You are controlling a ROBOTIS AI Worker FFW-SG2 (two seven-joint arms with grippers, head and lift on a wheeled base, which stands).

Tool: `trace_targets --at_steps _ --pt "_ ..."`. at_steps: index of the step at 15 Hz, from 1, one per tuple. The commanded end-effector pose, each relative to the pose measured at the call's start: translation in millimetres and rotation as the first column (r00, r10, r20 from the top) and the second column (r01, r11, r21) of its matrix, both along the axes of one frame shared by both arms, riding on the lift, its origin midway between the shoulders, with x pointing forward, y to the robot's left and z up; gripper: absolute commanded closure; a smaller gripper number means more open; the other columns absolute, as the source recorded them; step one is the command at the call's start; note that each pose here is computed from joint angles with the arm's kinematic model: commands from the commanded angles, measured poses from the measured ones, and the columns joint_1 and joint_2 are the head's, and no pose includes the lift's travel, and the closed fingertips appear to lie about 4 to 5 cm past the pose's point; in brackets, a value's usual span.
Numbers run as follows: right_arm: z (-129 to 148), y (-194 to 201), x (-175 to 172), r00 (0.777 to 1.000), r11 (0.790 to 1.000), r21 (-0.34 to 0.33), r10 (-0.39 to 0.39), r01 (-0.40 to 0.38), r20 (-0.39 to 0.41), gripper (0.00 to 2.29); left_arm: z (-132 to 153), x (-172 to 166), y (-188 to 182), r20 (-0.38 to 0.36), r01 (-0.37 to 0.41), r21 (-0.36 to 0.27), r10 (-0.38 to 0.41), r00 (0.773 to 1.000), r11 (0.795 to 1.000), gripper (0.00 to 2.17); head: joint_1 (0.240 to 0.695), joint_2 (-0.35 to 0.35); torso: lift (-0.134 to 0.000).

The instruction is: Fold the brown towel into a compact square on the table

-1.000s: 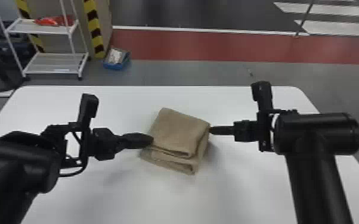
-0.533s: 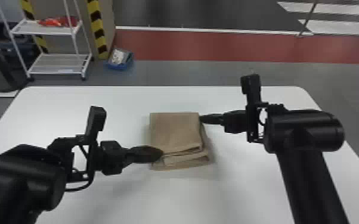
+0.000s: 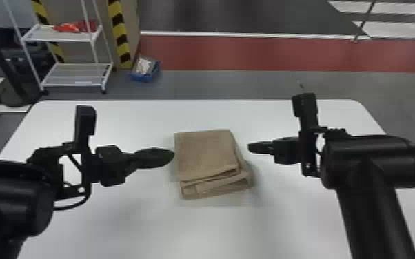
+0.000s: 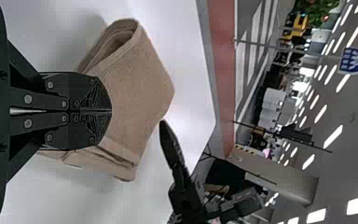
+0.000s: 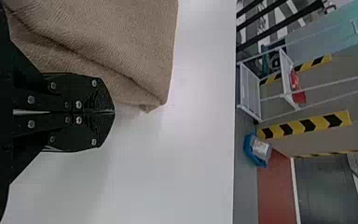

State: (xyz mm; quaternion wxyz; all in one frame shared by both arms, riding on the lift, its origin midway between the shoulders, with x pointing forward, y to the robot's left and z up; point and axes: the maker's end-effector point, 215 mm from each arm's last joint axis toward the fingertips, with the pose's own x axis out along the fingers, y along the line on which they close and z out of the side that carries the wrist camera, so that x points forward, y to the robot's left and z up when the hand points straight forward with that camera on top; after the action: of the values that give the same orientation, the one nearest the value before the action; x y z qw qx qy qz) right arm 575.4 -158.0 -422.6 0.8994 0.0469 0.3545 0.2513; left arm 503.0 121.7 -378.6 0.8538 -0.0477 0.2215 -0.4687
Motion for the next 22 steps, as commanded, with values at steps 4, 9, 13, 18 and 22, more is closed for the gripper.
trace_targets --at_steps 4,9,13,18,22 --pt "47 -27 -48 0.989 0.996 -0.058 -0.061 0.070 0.138 0.00 80 -3 101 0.095 -0.197 -0.150 0.212 0.973 0.969 0.00 0.695 -0.014 -0.128" --pt "99 19 -79 0.823 0.978 -0.159 -0.025 0.139 0.567 0.03 46 -31 167 0.049 -0.463 -0.169 0.477 0.878 0.870 0.07 0.695 0.086 -0.128" --pt "103 42 -129 0.756 0.975 -0.128 -0.054 0.180 0.652 0.03 39 -35 238 0.136 -0.714 -0.180 0.736 0.663 0.676 0.07 0.695 0.190 -0.128" --pt "90 18 -148 0.713 0.971 -0.067 -0.119 0.228 0.690 0.03 21 -58 262 0.242 -0.829 -0.140 0.830 0.502 0.542 0.07 0.695 0.324 -0.128" --pt "81 -11 -149 0.704 0.963 -0.042 -0.164 0.266 0.691 0.03 23 -77 267 0.304 -0.855 -0.143 0.845 0.441 0.498 0.07 0.695 0.301 -0.128"
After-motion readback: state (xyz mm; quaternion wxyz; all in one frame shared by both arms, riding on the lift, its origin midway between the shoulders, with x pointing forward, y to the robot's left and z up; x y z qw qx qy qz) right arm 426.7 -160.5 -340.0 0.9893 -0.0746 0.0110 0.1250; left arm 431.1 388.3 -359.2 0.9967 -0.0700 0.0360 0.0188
